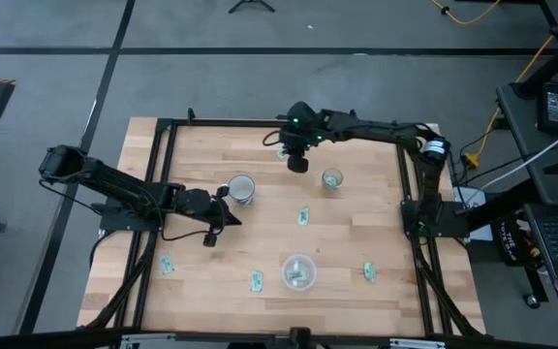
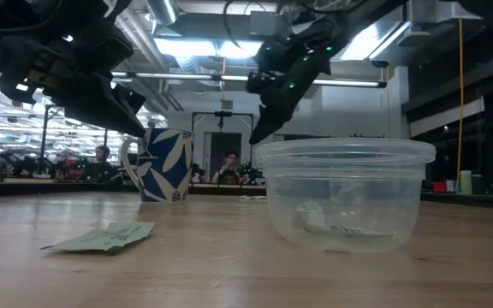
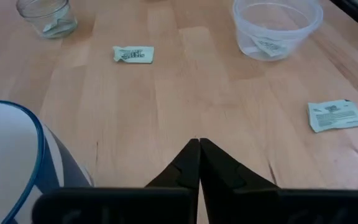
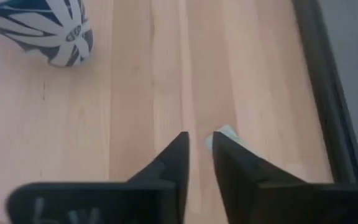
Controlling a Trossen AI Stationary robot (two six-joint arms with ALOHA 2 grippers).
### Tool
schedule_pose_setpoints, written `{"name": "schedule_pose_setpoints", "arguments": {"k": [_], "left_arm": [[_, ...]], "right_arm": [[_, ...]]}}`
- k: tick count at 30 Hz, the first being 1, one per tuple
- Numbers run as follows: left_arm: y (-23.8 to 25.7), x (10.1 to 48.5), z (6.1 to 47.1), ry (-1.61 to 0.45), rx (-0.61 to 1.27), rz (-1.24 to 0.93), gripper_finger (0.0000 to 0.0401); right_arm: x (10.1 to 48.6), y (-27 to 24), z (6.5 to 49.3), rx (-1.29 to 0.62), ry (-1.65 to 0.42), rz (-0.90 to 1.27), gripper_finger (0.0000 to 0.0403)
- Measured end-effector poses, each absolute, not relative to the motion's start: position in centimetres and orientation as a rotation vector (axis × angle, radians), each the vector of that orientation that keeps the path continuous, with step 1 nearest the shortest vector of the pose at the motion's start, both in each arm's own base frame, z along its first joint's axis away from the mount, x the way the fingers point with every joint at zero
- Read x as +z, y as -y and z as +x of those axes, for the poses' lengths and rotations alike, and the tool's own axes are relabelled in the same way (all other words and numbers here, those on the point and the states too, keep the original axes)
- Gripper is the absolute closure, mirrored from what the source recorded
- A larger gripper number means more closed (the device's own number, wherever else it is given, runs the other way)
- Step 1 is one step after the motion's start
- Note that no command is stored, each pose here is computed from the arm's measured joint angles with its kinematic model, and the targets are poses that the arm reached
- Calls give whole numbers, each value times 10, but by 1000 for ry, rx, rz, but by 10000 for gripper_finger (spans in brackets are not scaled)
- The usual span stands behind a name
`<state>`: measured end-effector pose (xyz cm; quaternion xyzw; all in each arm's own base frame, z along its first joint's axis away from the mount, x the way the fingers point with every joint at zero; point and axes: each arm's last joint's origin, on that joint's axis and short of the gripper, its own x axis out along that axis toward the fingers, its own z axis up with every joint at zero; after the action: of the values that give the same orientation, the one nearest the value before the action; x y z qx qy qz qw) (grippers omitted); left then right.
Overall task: Pick and place Stevia / Truvia into bins
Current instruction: Put the white stevia packet into the transparent glass cup
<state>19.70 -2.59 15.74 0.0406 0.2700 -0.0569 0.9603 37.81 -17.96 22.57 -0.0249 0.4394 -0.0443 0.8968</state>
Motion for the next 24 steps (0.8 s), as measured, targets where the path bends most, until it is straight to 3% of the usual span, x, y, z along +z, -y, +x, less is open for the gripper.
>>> {"name": "schedule_pose_setpoints", "arguments": {"k": [10,24], "left_arm": [[26,157,197,-549,-112,72,396],[26,156,197,-559,-105,68,397]], "right_arm": [[221,205,399,-80,-1005,-31,227],[182,226,410,-80,-1101,25,184]]}}
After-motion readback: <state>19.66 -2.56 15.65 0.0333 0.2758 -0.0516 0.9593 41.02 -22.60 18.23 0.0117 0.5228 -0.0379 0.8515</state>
